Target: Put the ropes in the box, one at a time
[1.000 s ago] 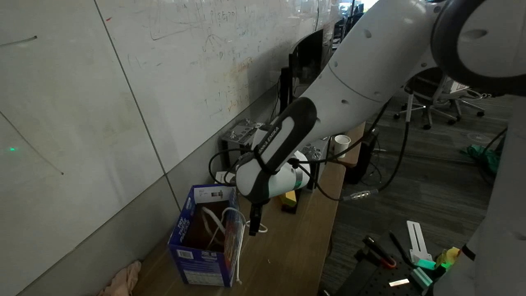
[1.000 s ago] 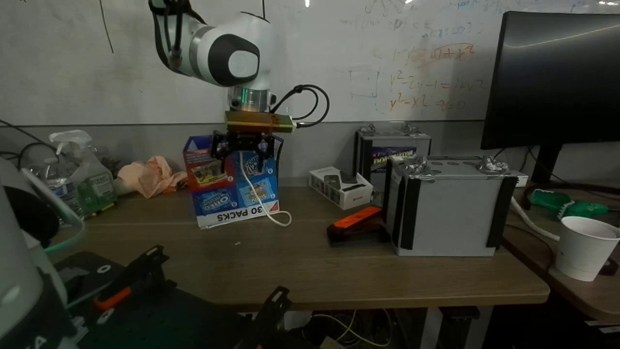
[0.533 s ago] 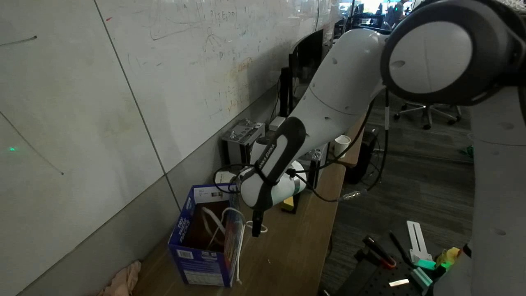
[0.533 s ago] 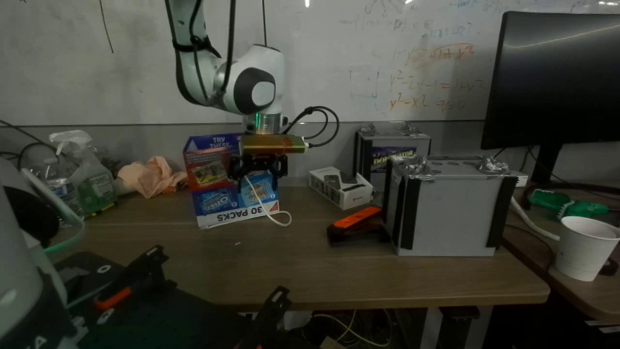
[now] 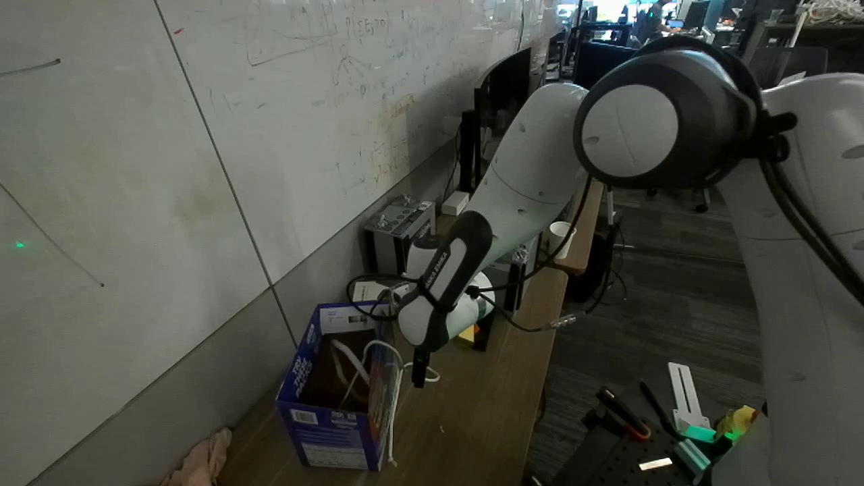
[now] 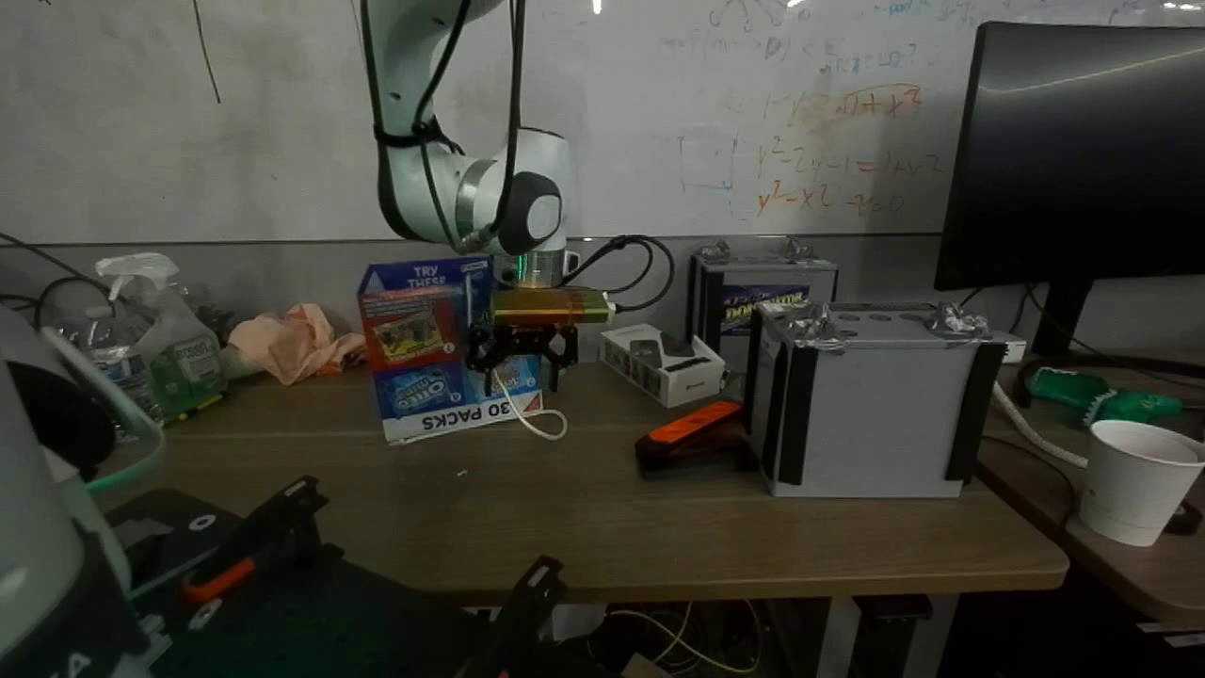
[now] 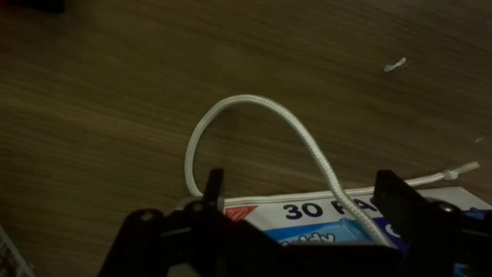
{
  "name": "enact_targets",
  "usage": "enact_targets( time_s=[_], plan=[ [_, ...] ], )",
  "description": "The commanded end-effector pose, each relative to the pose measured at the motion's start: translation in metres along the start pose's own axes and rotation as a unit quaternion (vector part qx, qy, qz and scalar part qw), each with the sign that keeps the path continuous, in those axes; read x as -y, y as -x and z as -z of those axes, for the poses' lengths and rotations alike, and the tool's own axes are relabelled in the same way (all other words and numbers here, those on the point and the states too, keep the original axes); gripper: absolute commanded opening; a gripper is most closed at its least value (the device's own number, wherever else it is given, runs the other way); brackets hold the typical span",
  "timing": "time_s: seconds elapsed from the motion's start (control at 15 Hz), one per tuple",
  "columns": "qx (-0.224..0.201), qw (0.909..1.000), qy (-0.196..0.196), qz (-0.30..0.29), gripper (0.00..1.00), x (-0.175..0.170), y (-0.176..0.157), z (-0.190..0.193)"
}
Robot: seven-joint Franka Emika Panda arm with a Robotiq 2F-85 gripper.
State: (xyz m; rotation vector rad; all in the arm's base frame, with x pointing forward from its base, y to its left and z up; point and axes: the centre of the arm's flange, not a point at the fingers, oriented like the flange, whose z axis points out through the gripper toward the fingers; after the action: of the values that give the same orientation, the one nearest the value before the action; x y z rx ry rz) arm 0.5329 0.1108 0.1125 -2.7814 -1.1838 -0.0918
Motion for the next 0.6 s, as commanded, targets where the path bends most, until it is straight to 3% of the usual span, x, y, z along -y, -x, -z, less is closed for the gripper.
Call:
enact_targets(
  time_s=[0.0, 0.4, 0.47, 0.53],
  plan=[
    [0.001, 0.9999, 0.004, -0.010, 1.00, -0.0107, -0.0116, -0.0094],
    [0.005, 0.9999, 0.010, -0.012, 0.99, -0.0124, -0.0127, -0.0111],
    [0.008, 0.9998, 0.012, -0.014, 0.74, -0.0126, -0.0129, -0.0117],
    [0.013, 0.9997, 0.013, -0.018, 0.74, -0.0133, -0.0139, -0.0118]
  ],
)
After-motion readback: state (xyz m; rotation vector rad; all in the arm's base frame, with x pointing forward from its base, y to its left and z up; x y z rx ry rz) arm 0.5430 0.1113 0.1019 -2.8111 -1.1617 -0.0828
